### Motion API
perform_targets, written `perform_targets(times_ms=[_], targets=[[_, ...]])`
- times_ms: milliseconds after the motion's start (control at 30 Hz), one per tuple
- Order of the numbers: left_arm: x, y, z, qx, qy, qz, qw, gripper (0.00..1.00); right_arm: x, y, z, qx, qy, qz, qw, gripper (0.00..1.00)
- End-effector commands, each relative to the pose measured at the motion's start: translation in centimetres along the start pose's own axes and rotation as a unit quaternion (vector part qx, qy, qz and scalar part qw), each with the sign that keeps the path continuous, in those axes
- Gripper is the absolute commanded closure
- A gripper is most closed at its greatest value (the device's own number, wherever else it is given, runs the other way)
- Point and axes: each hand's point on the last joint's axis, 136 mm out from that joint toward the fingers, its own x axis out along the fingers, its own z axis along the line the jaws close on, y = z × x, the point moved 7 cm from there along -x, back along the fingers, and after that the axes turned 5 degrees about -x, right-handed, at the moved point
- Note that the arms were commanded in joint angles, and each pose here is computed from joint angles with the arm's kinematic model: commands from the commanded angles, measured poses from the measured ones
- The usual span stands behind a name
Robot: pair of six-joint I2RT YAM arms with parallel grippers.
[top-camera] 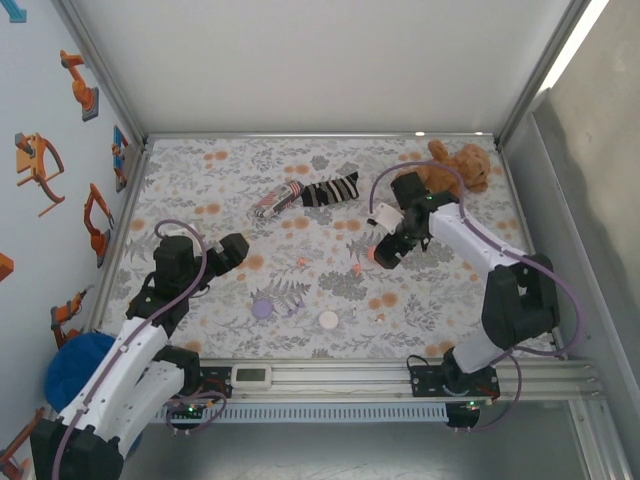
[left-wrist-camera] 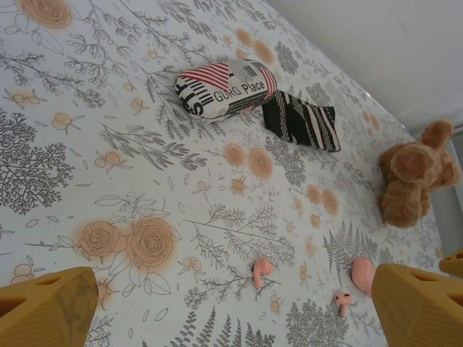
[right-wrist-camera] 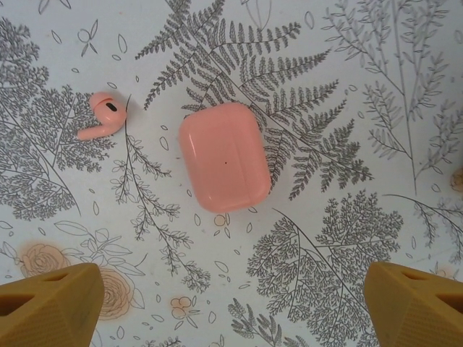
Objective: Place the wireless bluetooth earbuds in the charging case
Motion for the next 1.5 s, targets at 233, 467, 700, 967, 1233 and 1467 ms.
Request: perform_targets(times_ms=[233,467,700,967,1233,1467], targets=[[-0.8,0.2,0.6,0.005,-0.031,-0.003,1.0,0.04,2.9,-0.7,-0.2,-0.042,-0.03,0.044,0.998,0.11],[-0.6,0.2,0.7,0.002,-0.036,0.002,0.999,0.04,4.8,-0.6,0.0,-0.048,-0.039,0.064,0.996,0.12],[-0.6,0.2,0.7,0.0,-0.037,0.002,0.999,0.04,6.2,-1.0,0.0,-0.06,-0.042,0.077,0.994,0.16],[-0.4,0.2,0.6,0.0,-0.04,0.004,0.999,0.04,7.8,-0.9,0.0,-0.068,-0.046,0.095,0.992,0.23],[-0.3,0.1,0.6,-0.001,-0.04,0.005,0.999,0.04,8.5,-1.0,0.0,-0.069,-0.051,0.1,0.991,0.39],[-0.4,0.1,0.5,-0.002,-0.038,0.005,0.999,0.04,8.3,-1.2,0.0,-0.078,-0.033,0.086,0.993,0.44]])
